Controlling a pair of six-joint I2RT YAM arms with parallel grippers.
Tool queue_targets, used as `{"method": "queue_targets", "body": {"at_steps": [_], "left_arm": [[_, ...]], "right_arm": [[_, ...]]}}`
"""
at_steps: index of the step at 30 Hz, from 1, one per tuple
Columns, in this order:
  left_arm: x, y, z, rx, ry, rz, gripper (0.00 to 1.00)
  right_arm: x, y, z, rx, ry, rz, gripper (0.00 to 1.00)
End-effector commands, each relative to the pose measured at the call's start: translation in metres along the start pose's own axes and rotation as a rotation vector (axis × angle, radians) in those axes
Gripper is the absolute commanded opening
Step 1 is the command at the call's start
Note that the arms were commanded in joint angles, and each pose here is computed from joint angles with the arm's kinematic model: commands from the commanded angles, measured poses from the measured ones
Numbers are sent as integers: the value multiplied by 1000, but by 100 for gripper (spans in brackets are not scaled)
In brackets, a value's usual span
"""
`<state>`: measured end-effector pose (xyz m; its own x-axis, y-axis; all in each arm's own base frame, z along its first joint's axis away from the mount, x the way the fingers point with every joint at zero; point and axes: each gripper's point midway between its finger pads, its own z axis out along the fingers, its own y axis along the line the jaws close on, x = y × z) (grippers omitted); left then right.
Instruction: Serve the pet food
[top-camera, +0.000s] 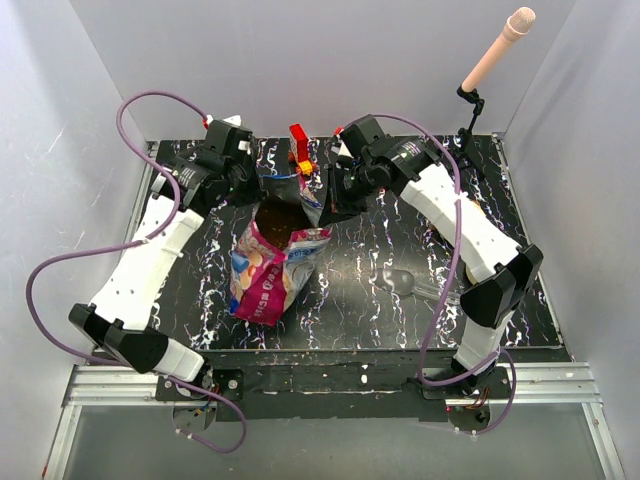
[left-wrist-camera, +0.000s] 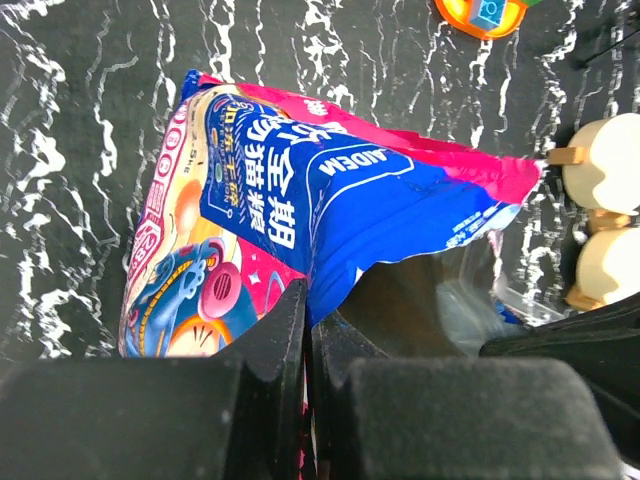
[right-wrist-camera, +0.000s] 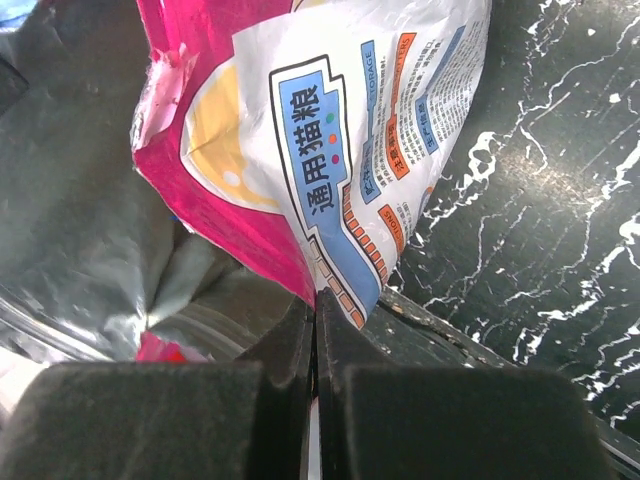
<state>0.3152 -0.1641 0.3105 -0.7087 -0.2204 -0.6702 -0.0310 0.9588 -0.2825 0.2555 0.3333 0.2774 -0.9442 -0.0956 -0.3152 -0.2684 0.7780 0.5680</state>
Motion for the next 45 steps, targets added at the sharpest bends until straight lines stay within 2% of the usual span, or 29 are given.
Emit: {"method": "queue_targets", "body": {"at_steps": [1,4,7,9,11,14,17,18,21,24,26,28,31,36,40,42,45], "left_arm": [[-33,-33,-34,170,-71,-166,0],[-30,-39,-24,200,-59,-151,0],[-32,-18,-20,90,-70,-49,0],[-21,-11,-14,70,-25,45,2],[-10,1,-13,13,19,60,7],[1,9,-11,-3,44,93,24],[4,20,-16,-43,45,141,49],[6,23,-17,-54,59,161,52],[14,30,-19,-77,88,185,54],[11,27,-17,-53,57,200,50],[11,23,-9,-40,68,221,41],[10,25,-4,-69,82,227,18],[-14,35,-12,-152,-32,181,1],[-85,56,-58,-345,-284,116,0],[-137,50,-95,-358,-447,193,0],[-148,43,-99,-337,-472,208,0],[-134,33,-84,-273,-412,200,0]], "right_arm": [[4,3,-33,-9,-38,-80,1],[9,-12,-23,24,-47,-112,1],[6,-11,-30,14,-79,-153,1],[4,-3,-34,-22,-93,-166,1],[2,9,-38,-66,-100,-170,1],[-1,21,-40,-108,-103,-177,1],[-5,26,-38,-113,-108,-194,1],[-5,28,-39,-118,-106,-194,1],[-4,33,-37,-125,-101,-197,1],[-1,36,-34,-126,-95,-197,1],[-1,37,-34,-132,-98,-190,1],[-5,43,-33,-153,-109,-176,1],[-16,67,-33,-241,-122,-151,1],[-50,121,-34,-415,-156,-104,1],[-69,178,-58,-636,-211,-111,1],[-73,188,-65,-695,-232,-104,1],[-67,162,-54,-615,-219,-61,1]]}}
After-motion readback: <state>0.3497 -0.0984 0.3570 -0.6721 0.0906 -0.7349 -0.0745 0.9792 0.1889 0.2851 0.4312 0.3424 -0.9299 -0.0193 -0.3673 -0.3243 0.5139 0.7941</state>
